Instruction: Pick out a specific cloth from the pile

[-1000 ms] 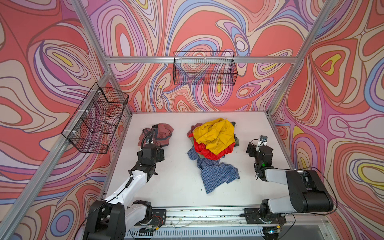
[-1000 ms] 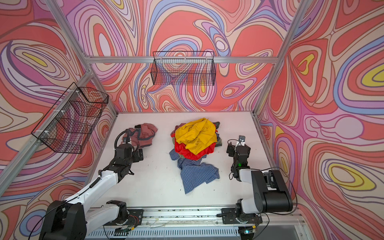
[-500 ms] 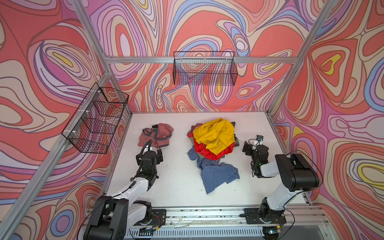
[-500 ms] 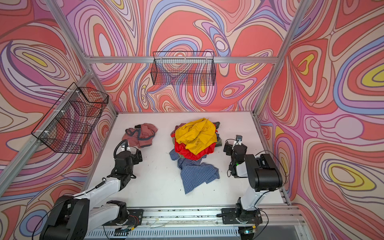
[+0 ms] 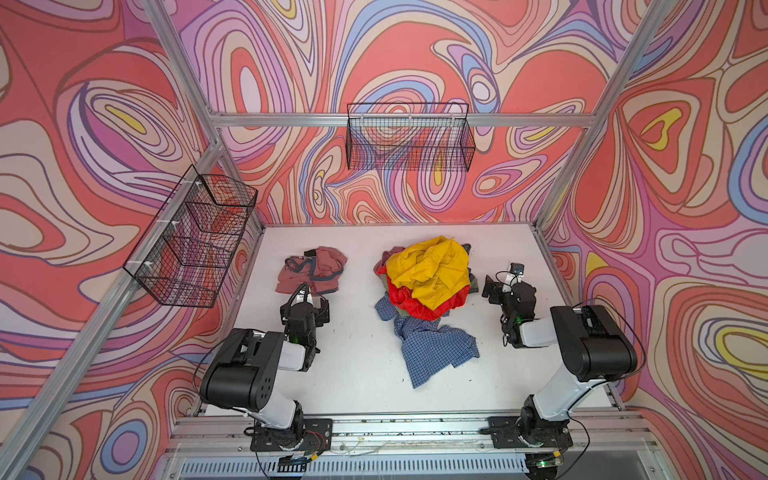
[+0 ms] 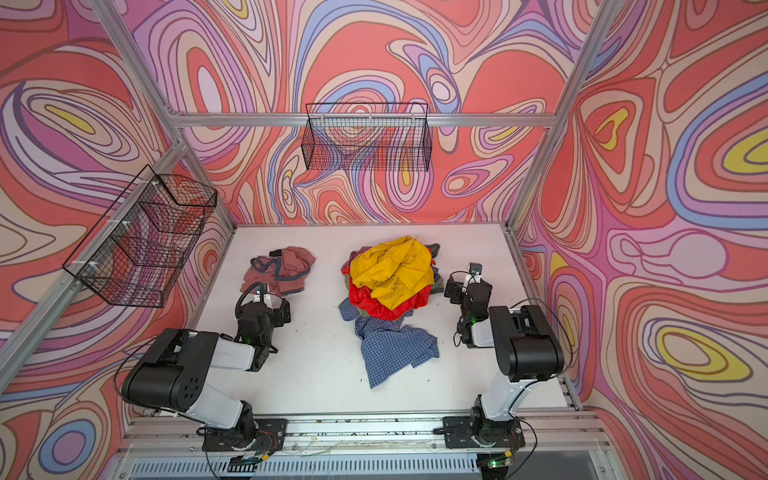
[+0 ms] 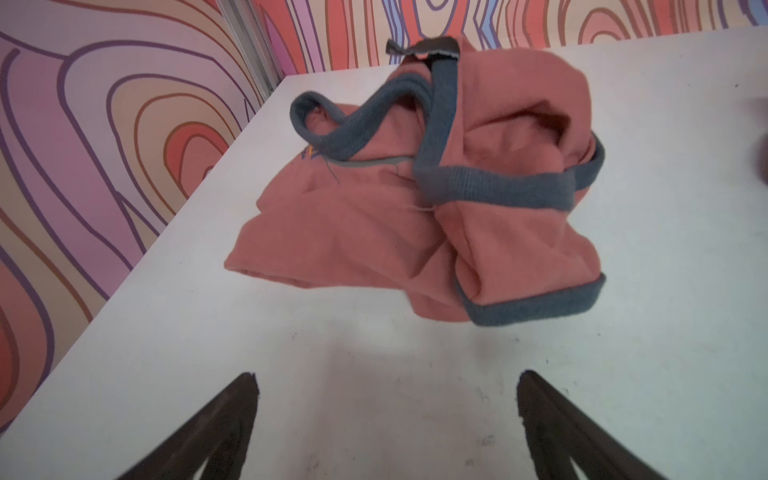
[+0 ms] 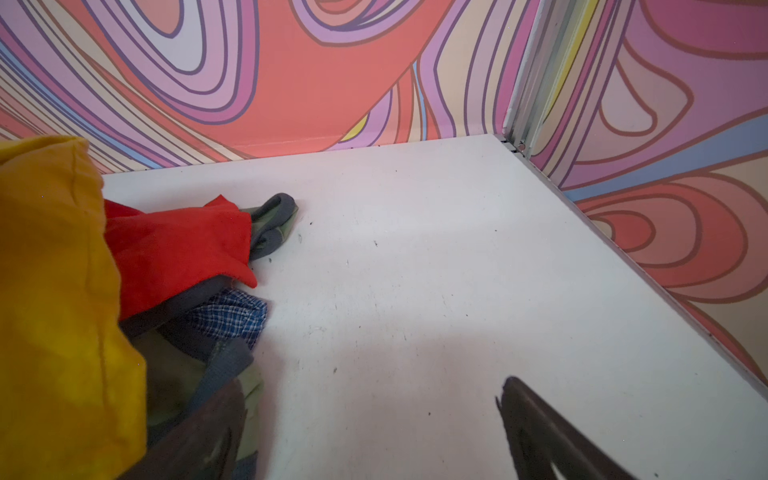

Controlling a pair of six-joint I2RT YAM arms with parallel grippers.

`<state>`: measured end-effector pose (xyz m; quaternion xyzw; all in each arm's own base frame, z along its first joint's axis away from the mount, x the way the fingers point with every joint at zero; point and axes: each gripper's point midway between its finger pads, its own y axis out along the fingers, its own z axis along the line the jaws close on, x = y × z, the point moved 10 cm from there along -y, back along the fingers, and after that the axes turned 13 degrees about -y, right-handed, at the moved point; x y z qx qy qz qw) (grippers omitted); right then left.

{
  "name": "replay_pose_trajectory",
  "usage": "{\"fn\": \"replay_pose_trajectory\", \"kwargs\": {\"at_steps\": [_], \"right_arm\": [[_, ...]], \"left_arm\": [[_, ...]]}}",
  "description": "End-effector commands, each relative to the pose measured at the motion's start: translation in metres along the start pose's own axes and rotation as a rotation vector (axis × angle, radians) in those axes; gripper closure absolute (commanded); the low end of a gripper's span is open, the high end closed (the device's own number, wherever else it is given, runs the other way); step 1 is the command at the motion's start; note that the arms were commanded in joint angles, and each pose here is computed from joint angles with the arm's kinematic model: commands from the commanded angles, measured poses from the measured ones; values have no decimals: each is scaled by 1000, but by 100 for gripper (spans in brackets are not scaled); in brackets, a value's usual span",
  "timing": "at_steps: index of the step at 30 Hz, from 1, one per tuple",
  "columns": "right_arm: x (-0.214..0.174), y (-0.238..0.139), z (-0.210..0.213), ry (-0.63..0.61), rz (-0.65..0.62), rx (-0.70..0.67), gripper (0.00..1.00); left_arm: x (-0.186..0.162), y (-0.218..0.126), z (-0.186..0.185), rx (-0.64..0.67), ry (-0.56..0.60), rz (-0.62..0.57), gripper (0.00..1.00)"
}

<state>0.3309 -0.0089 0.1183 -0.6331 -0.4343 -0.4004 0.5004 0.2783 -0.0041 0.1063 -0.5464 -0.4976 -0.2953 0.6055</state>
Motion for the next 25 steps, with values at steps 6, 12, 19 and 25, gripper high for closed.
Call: {"fn": "replay_pose_trajectory", "kwargs": {"at_steps": [6,12,19,25], "right_arm": [[1,1,1,-7,1,7,2],[1,1,1,-7,2,6,2],[1,1,1,-8,0,7,2],[1,1,1,-7,0,7,2]], "left_arm": [[24,11,-3,-15,-36,-27,0],[23,10,-4,-24,-30,-54,0],[22,10,-8,-83,-7,-37,0],[23,11,-5,-47,-29,-36,0]]}}
